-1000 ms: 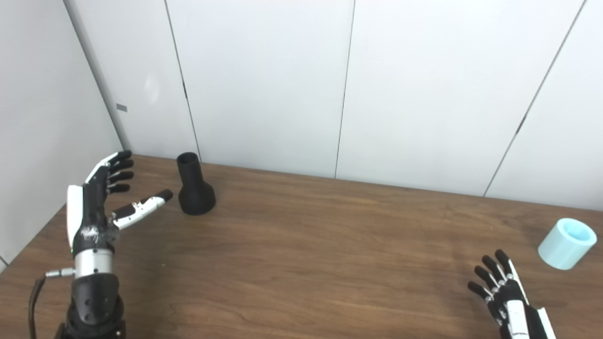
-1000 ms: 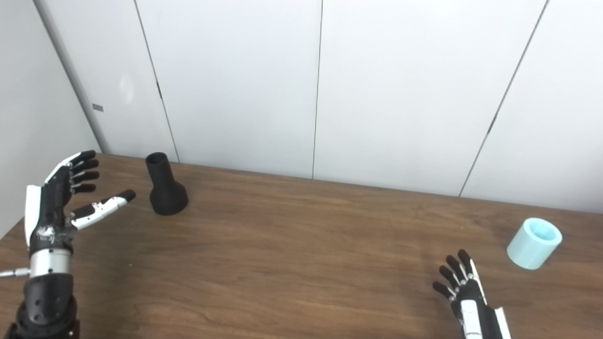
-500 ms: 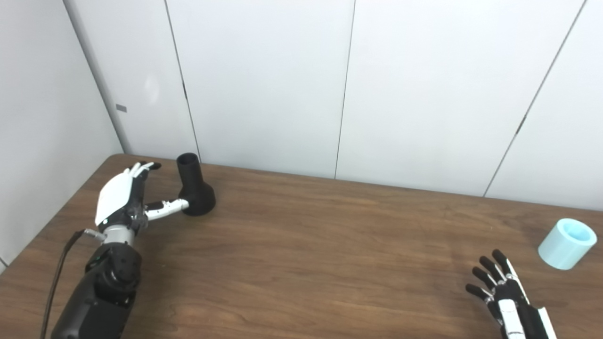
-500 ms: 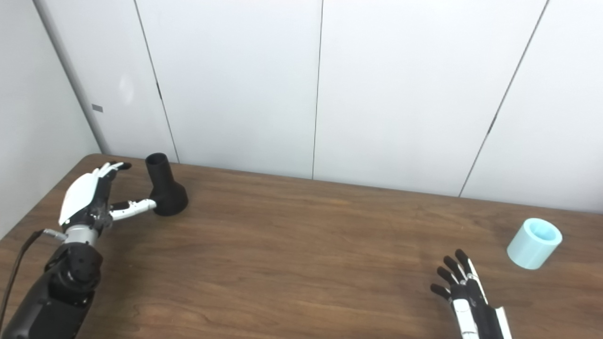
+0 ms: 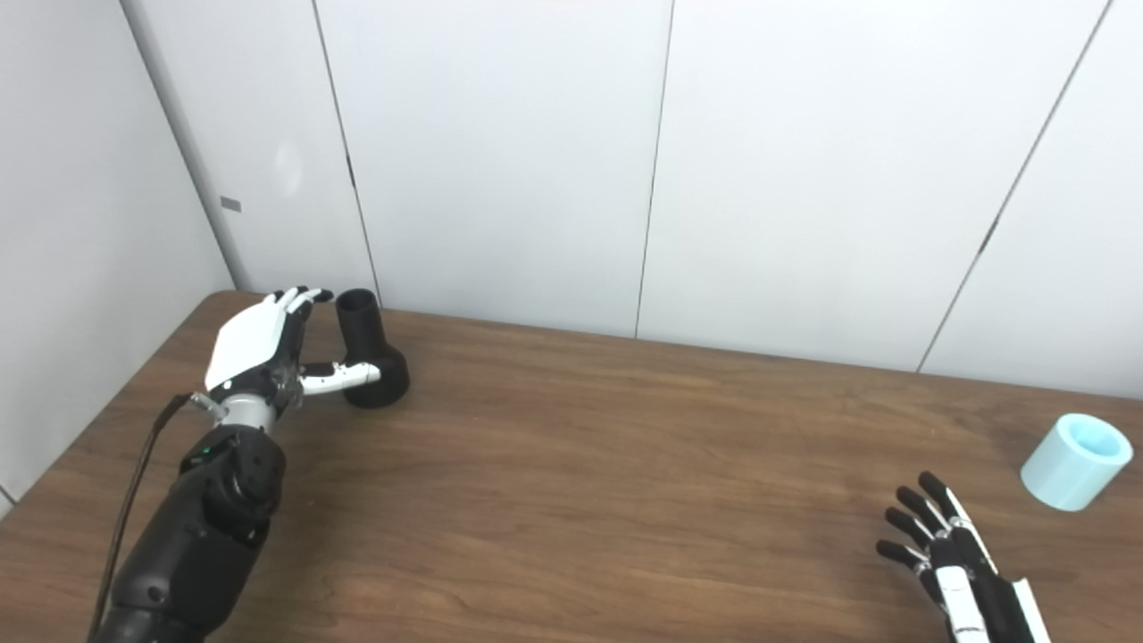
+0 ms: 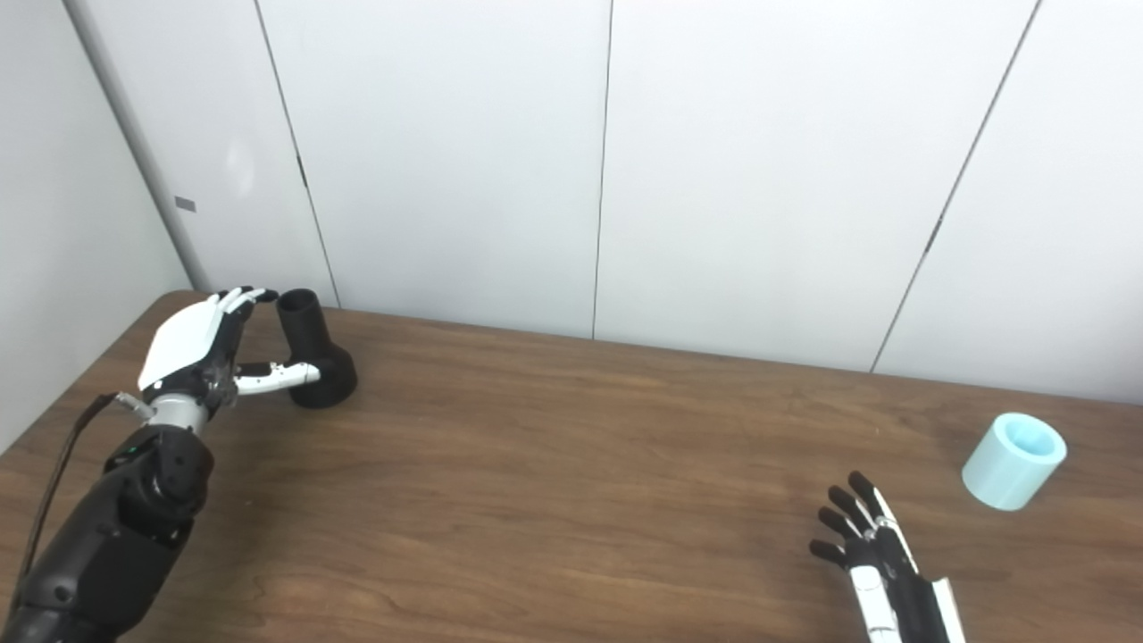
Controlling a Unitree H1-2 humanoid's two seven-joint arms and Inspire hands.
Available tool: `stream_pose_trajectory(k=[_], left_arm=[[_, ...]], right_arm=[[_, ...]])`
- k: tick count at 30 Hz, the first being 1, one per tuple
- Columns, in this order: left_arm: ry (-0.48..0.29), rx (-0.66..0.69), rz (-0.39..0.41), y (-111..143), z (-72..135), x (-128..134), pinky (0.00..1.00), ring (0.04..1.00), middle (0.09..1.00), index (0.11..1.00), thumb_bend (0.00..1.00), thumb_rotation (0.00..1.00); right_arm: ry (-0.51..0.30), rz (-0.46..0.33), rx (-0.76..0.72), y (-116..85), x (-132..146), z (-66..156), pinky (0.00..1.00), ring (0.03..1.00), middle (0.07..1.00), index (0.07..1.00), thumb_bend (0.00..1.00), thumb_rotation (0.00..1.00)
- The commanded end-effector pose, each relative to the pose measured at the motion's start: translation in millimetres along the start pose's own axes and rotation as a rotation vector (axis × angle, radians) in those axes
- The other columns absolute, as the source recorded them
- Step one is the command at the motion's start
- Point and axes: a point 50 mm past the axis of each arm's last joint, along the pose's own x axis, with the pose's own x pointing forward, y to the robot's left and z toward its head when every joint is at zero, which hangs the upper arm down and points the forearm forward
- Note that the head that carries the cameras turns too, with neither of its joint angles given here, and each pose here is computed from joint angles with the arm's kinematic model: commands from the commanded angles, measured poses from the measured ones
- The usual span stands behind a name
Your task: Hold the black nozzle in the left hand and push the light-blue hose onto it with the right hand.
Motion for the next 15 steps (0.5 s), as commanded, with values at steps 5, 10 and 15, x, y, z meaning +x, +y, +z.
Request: stream_pose_trajectory(k=[5,10,15], left_arm=[[-0.034,0.015,0.049,25,27,21,1.0,1.0,0.963,0.876,1.0,0.58],[-0.011,0.035,0.023,22,34,27,1.0,1.0,0.954,0.876,1.0,0.59],[0.003,0.069,-0.008,20,42,34,1.0,1.0,0.952,0.884,0.99,0.58]], right_arm=[[0.111,-0.006,-0.001,0,-23,-30,0.72,0.838,0.874,0.912,0.38,0.86],[0.115,-0.003,0.001,-1,-24,-30,0.72,0.841,0.88,0.919,0.4,0.87],[0.119,-0.006,0.006,0,-24,-30,0.71,0.836,0.872,0.915,0.4,0.85]])
